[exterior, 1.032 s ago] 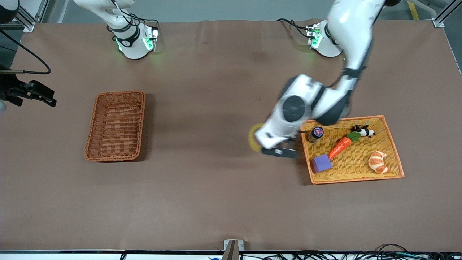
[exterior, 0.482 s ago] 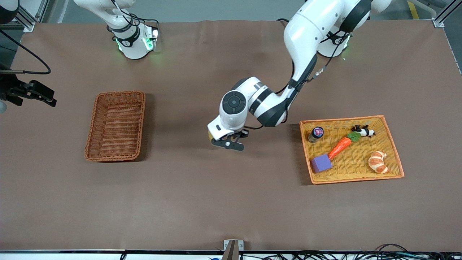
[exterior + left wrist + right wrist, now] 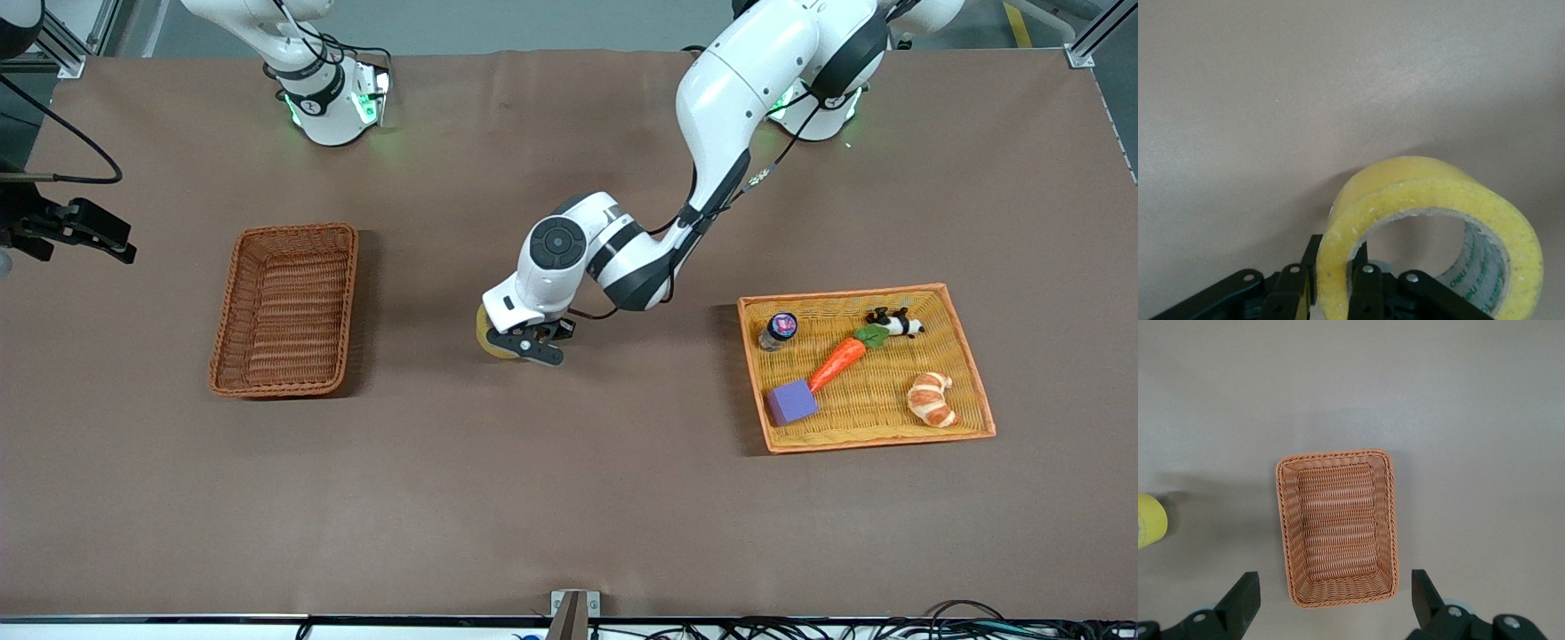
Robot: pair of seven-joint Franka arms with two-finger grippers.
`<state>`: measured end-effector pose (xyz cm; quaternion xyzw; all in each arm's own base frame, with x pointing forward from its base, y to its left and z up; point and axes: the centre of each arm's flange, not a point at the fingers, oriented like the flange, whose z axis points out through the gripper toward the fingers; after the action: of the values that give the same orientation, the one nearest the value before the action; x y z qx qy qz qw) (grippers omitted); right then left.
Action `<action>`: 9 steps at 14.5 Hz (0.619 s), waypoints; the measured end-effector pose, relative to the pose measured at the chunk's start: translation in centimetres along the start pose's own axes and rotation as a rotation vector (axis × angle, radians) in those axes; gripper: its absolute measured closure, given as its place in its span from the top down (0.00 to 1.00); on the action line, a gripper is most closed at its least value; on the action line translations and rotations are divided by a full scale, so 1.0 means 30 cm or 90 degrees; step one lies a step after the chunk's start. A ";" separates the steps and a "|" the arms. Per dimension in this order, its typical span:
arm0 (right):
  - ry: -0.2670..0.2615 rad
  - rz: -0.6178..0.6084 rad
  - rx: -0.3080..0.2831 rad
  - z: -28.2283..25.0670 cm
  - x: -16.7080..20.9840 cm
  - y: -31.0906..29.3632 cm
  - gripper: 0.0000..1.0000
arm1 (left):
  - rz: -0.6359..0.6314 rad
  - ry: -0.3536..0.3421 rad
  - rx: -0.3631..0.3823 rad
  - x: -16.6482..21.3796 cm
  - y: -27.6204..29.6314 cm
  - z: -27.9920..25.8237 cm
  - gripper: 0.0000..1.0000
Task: Move tape to another basket
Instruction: 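Lift the tape roll with the left gripper toward the table middle, then set the tape down and open the left gripper while the right gripper reaches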
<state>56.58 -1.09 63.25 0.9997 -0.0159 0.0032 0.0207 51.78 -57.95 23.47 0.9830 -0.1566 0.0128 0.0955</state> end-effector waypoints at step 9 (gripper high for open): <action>0.000 0.000 0.000 0.000 0.000 0.000 1.00 | 0.016 -0.021 0.007 -0.043 0.031 0.059 0.22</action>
<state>56.59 -1.10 63.26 0.9997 -0.0160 0.0035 0.0207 50.26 -58.77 21.83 0.9816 -0.1701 -0.0015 0.0872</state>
